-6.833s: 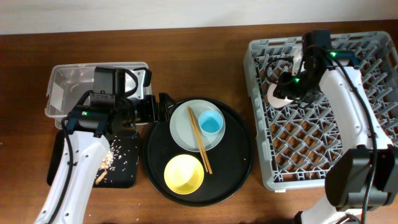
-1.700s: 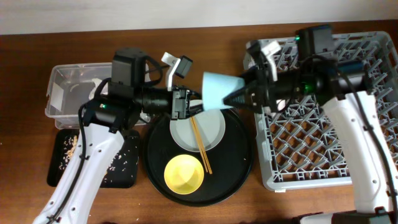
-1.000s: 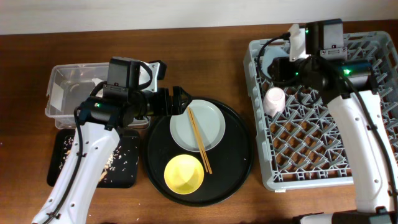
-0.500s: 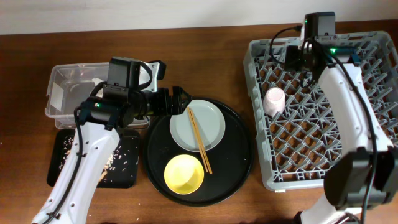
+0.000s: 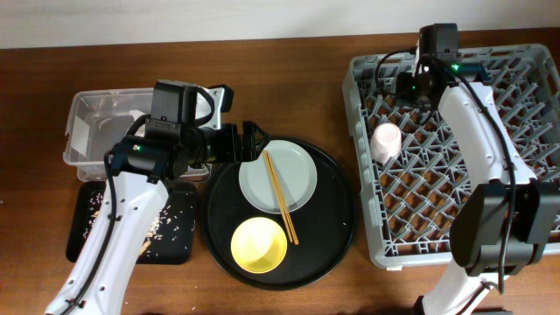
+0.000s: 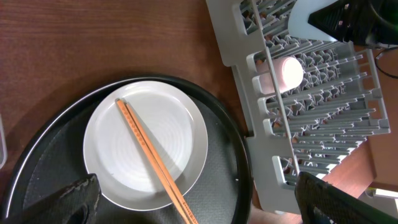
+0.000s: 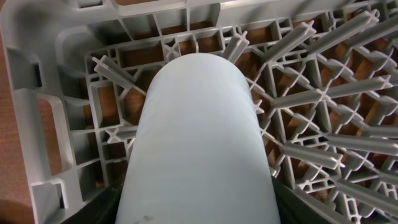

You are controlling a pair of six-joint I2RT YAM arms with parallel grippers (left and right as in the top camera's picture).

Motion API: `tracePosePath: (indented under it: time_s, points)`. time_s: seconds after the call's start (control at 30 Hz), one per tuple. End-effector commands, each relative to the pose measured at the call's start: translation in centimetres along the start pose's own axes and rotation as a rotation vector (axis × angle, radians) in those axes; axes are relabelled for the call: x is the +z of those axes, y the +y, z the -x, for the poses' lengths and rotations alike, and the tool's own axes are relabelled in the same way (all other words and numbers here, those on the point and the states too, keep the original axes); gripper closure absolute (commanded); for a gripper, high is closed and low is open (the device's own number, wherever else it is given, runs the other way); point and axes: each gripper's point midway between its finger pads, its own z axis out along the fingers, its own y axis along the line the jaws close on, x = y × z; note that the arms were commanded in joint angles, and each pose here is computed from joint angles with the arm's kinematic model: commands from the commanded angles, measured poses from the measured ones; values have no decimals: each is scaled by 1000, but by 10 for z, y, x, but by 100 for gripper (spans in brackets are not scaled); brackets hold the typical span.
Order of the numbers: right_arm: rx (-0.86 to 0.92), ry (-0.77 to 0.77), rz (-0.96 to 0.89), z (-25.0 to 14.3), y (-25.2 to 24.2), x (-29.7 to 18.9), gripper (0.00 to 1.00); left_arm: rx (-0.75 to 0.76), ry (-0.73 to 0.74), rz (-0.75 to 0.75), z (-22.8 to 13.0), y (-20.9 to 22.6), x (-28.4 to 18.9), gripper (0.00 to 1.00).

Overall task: Sort waste into correct bins and load items into the dishwasher rack
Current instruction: 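Place blue cup upside down in rack with right gripper, then reach right gripper to the plate and grasp the wooden chopsticks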

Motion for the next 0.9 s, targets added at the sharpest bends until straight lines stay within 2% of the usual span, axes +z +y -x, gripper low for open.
tracePosePath:
  time_s: [0.0,0.23,0.57,0.63,0.73,0.87]
  points:
    - [7,-13,1,6,0,-3,44,9,4,9,-2,2,1,1]
    - [6,-5,0,4,0,-3,28,9,4,9,-2,2,1,1]
    - [8,-22,15,9,3,-5,25,9,4,9,-2,2,1,1]
    - [6,-23,84,10,14,-16,26,9,4,9,-2,3,1,1]
    - [-68,-20,330,7,54,-53,26,9,4,9,-2,2,1,1]
    - [-91,86,510,-26,88,-92,27,9,4,9,-2,3,1,1]
